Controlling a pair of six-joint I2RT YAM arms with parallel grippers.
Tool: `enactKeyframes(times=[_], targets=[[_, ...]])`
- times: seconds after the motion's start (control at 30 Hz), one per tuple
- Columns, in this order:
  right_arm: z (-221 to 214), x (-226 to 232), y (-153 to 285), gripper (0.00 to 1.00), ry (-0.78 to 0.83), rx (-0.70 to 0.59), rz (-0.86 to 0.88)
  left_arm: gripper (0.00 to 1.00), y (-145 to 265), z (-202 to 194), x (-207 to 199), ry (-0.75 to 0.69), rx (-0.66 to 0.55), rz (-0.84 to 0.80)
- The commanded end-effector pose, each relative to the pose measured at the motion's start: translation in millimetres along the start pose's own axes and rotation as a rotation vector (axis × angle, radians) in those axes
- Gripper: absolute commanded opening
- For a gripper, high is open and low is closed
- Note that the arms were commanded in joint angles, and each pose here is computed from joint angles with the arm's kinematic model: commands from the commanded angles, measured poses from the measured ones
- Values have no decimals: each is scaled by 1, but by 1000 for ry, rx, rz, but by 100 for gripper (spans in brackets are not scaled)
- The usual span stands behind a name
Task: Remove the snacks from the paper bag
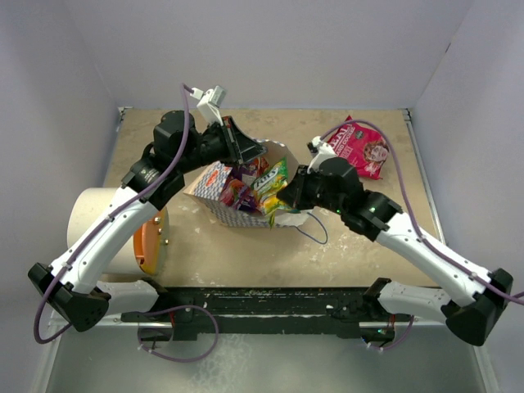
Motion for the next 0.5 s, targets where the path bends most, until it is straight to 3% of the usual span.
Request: enactKeyframes(times=[0.0,0.3,0.47], targets=[[40,18,53,0,136,-121,-8,0,14,10,-10,-46,-56,-7],[116,25,126,0,320,-375,-202,0,17,-1,13,-28,7,143],[164,12,146,0,351,-561,-439,0,21,-9,22,-24,54,207]])
Point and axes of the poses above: each gripper's point midway between its finger pads, its own y axis back along the fingers, its own x axis along the line the jaws close on, z = x × y, the point moved 3 cm from there along y, back along the fingers, and after that the axes turned 7 degrees about -y, right-handed, at the moved point
